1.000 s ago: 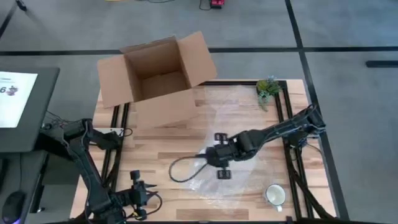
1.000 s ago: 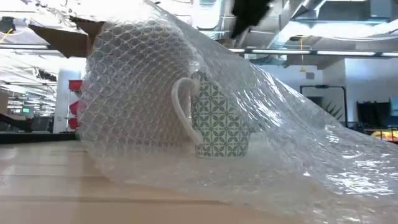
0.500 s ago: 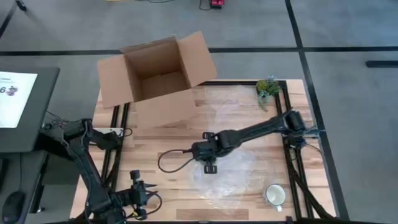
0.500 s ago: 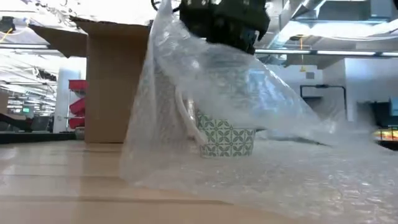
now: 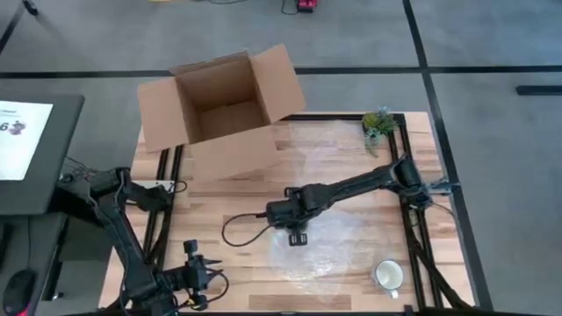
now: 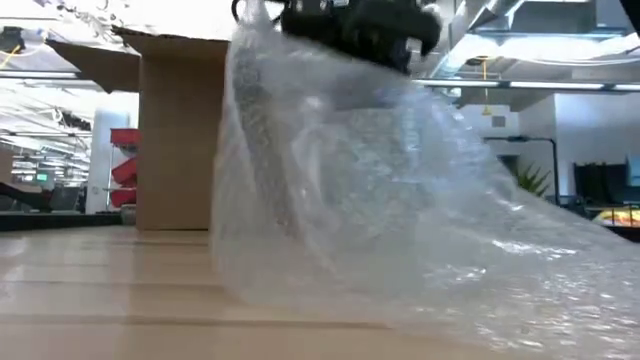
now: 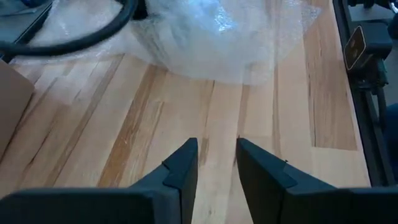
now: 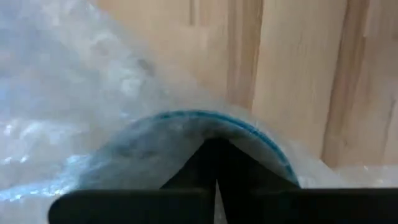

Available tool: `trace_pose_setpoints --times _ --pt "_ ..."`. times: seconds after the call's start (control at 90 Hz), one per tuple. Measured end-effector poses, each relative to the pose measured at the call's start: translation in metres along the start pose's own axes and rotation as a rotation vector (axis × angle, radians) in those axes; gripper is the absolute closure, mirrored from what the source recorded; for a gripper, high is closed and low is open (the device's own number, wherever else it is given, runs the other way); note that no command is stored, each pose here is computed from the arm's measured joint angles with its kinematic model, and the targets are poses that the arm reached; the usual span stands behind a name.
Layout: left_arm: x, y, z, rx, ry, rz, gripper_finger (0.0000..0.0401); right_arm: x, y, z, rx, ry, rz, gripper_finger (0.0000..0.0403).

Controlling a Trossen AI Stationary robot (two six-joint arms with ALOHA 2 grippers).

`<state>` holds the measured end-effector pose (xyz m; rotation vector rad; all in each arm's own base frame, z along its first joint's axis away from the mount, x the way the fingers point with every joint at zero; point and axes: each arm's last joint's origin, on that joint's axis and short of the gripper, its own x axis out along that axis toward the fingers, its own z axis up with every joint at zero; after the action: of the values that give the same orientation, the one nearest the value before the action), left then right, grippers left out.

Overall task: Wrap mug
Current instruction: Wrap the green patterned mug with the bubble wrap

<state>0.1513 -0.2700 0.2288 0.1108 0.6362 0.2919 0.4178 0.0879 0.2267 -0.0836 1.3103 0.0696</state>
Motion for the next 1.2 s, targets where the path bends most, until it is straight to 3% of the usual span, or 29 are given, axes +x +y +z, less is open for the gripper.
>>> trace_pose_setpoints --times 0.133,0.244,0.456,0.744,1.0,1.2 --pt "0.000 0.000 0.000 -0.001 0.001 -0.001 0.0311 -0.036 0.004 0.008 -0.013 -0.012 -0.031 0.0403" --pt "0.000 0.000 0.000 -0.003 0.000 -0.003 0.0311 -0.048 0.010 0.012 -0.022 -0.050 -0.034 0.0403" --pt "0.000 0.000 0.000 -0.004 0.000 -0.003 0.0311 -0.027 0.021 0.003 -0.028 -0.003 -0.006 0.0403" --pt "0.000 0.000 0.000 0.004 0.001 -0.003 0.0311 0.014 0.008 -0.008 0.008 0.006 -0.024 0.0403" --pt "0.000 -0.001 0.000 0.001 -0.001 -0.005 0.0311 -0.007 0.005 -0.002 -0.002 0.009 -0.028 0.0400" --pt "0.000 -0.001 0.000 -0.005 -0.002 -0.005 0.0311 -0.038 0.005 0.004 -0.006 0.007 -0.029 0.0361"
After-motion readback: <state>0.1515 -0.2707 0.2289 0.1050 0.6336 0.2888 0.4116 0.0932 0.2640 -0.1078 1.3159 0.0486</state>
